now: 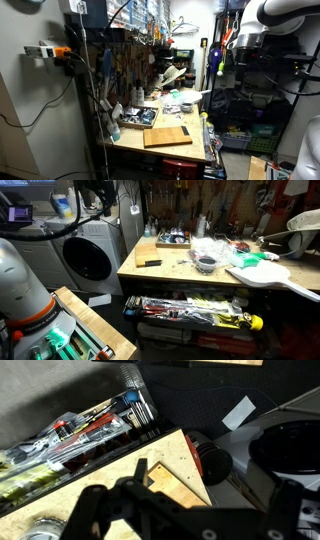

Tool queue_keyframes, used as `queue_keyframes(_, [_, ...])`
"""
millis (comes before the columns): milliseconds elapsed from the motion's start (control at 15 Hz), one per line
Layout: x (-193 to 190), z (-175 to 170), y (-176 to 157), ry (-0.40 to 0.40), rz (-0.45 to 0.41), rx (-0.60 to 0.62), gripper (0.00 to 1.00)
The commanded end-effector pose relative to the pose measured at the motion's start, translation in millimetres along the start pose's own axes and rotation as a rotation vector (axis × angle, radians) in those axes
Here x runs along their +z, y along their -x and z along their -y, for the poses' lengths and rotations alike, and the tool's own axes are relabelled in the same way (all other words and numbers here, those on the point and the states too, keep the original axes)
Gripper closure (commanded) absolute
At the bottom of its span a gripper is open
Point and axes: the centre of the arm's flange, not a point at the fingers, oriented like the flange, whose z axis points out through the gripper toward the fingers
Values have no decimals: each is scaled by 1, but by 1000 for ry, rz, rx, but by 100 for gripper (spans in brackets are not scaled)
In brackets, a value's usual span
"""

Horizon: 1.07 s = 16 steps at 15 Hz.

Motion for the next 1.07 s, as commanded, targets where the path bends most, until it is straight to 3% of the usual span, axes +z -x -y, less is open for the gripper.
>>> queue_keyframes(0, [0,0,0,0,0,0,0])
queue_keyframes(333, [12,-32,-47,103,-60,-70,0])
queue_keyframes(600, [36,-49,-89,114,-102,-153,0])
queue_keyframes(1000, [84,-97,-133,249,-63,-268,0])
